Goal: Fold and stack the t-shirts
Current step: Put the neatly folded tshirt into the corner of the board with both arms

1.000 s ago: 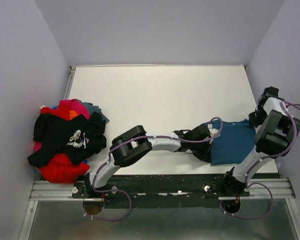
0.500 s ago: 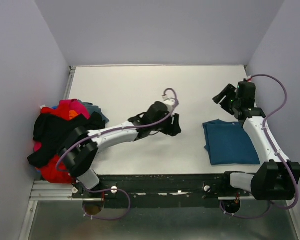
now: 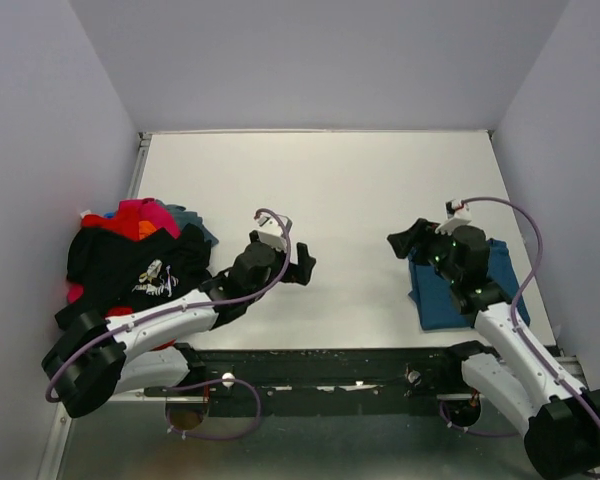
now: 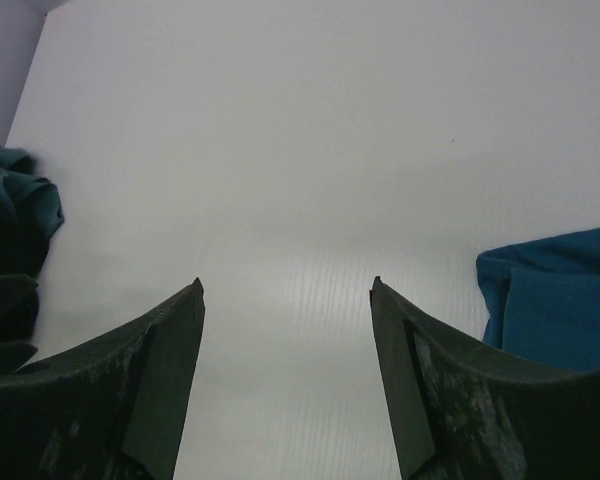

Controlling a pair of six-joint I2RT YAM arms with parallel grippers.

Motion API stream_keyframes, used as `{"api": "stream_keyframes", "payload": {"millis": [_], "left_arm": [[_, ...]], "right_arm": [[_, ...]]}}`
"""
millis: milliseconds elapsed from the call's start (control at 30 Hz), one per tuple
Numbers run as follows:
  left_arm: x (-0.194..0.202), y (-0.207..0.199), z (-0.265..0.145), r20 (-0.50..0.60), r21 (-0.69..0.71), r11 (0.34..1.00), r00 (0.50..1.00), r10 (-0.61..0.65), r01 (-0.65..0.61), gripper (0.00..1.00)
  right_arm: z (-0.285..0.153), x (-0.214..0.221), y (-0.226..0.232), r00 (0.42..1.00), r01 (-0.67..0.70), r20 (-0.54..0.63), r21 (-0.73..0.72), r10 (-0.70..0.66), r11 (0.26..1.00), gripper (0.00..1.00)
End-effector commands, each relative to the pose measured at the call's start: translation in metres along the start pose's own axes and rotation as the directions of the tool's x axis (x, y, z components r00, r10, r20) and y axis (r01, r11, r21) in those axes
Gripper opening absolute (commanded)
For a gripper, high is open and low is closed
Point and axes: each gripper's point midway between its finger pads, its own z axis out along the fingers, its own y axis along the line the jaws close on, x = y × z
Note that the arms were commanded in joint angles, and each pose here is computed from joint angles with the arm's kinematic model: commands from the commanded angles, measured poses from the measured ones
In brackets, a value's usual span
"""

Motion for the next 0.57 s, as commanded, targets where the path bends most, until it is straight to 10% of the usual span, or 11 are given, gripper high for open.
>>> {"api": "stream_keyframes", "payload": {"millis": [0,533], "left_arm": [[-0.013,0.016,-0.005,0.115,-0.055,0.997,0.991,0.065,-0.059,0.99],[-0.022,0.019,-0.018,0.170,-0.051,0.997,0.984,0.057,-0.049,0.98]], "right_arm": [[0.001,0.005,0.008,0.995,0.031,0.102,-0.104,-0.021,0.994,0.75],[-0.003,0.009,0.019,0.996,0.012,0.089,-0.169,0.003,0.986,0.73]]}}
